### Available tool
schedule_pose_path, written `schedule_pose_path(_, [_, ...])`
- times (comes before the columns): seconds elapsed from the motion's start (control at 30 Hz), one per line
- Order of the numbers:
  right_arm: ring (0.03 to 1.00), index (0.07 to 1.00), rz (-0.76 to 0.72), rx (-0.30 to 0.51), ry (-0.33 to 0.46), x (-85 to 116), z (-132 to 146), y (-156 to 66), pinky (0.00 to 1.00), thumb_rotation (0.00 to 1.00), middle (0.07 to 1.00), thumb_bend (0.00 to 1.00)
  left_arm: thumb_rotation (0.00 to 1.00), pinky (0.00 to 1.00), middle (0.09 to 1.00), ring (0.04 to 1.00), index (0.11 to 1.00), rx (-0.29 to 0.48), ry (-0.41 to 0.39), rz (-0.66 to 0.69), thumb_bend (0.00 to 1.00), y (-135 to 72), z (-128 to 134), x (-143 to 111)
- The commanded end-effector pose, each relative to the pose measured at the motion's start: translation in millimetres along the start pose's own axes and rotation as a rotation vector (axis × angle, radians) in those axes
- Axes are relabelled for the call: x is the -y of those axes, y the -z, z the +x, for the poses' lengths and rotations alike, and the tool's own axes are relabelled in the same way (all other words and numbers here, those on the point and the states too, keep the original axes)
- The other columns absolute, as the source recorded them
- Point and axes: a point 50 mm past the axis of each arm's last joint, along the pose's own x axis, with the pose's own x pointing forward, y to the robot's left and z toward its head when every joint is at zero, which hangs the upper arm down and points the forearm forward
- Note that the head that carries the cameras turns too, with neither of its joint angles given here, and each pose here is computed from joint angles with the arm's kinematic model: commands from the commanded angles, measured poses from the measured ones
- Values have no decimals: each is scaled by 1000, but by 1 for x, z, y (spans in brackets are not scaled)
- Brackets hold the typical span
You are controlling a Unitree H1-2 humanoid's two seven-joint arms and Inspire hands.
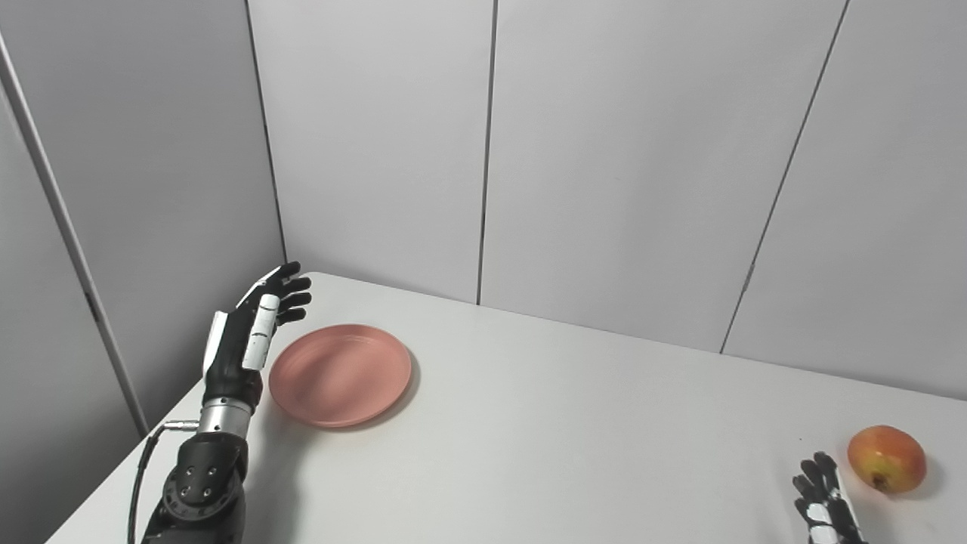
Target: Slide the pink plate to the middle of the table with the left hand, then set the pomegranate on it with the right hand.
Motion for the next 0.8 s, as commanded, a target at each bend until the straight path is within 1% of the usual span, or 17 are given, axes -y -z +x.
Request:
schedule_pose_path(0.0, [969,999,12,-22,9,2,-13,11,1000,922,977,493,1000,722,761,745,772,86,-51,-10,743,-24,26,-10])
schedule_pose_path(0.1, [969,999,17,-23,7,4,-14,9,1000,914,979,472,1000,744,775,759,787,73,-60,-16,722,-23,32,-14])
schedule_pose_path(0.2, [970,995,13,-22,7,6,-15,8,1000,915,976,472,1000,756,781,771,796,61,-56,-9,715,-18,36,-19])
schedule_pose_path(0.37, [965,995,-5,-11,6,12,-14,4,996,922,973,464,1000,768,797,792,806,65,-55,-9,704,-14,42,-26])
schedule_pose_path(0.6, [964,998,-8,-4,1,15,-16,-1,997,911,973,456,1000,764,807,795,815,65,-47,8,723,-10,51,-26])
schedule_pose_path(0.7, [963,1000,-7,2,-3,18,-17,-4,998,898,973,459,1000,754,803,789,814,28,-47,16,713,0,53,-27])
schedule_pose_path(0.77, [966,1000,-5,5,-3,18,-19,-6,1000,891,976,458,1000,765,804,795,816,7,-47,14,725,3,53,-26])
